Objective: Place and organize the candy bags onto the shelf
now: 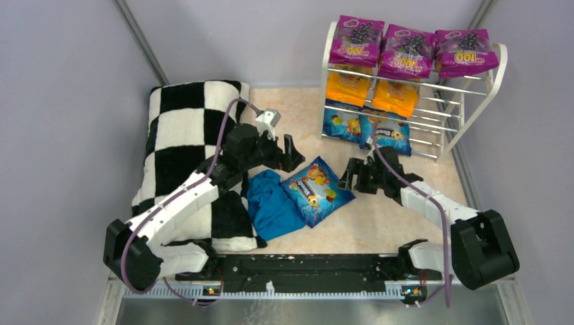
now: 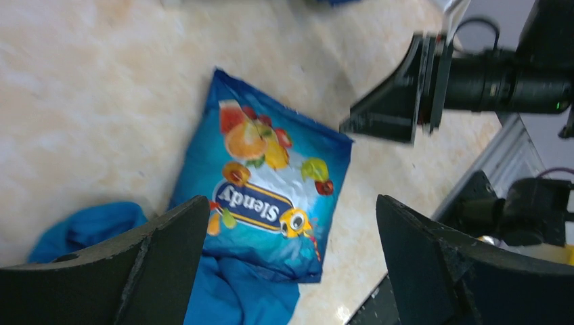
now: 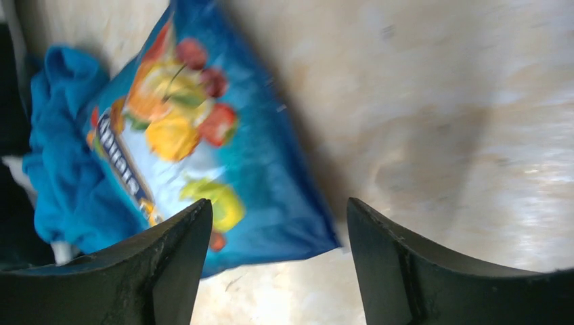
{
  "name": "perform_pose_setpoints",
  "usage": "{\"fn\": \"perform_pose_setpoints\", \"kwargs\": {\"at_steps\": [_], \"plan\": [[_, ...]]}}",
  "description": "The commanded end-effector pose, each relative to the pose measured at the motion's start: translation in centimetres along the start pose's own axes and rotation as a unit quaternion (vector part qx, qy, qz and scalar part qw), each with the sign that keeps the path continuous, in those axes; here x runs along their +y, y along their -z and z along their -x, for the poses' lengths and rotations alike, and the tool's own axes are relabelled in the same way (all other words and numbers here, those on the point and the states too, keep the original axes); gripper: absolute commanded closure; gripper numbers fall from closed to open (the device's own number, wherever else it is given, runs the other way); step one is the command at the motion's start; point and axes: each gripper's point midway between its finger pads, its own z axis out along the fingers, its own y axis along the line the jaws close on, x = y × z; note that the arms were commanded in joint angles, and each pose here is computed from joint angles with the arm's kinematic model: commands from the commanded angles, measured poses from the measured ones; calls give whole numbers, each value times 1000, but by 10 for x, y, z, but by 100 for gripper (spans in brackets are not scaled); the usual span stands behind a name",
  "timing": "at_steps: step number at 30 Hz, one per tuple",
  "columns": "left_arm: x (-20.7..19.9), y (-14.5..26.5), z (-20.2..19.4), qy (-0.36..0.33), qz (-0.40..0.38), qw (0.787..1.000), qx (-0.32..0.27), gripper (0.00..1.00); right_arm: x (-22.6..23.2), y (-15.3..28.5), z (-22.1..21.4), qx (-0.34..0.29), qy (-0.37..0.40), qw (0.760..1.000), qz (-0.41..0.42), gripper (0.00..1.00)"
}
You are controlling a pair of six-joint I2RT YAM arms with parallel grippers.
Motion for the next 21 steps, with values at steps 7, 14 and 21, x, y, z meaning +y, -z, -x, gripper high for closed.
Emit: {"fn": "perform_pose_setpoints", "kwargs": {"at_steps": [7, 14, 21], "plan": [[-43, -37, -95, 131, -97, 976, 145, 1, -11, -28, 0, -12, -42, 997, 60, 35], [-42, -64, -147, 117, -46, 971, 203, 1, -8, -36, -17, 1, -69, 993, 95, 52], [-24, -96, -154, 150, 9, 969, 198, 1, -7, -19, -15, -19, -89, 991, 96, 98]]}}
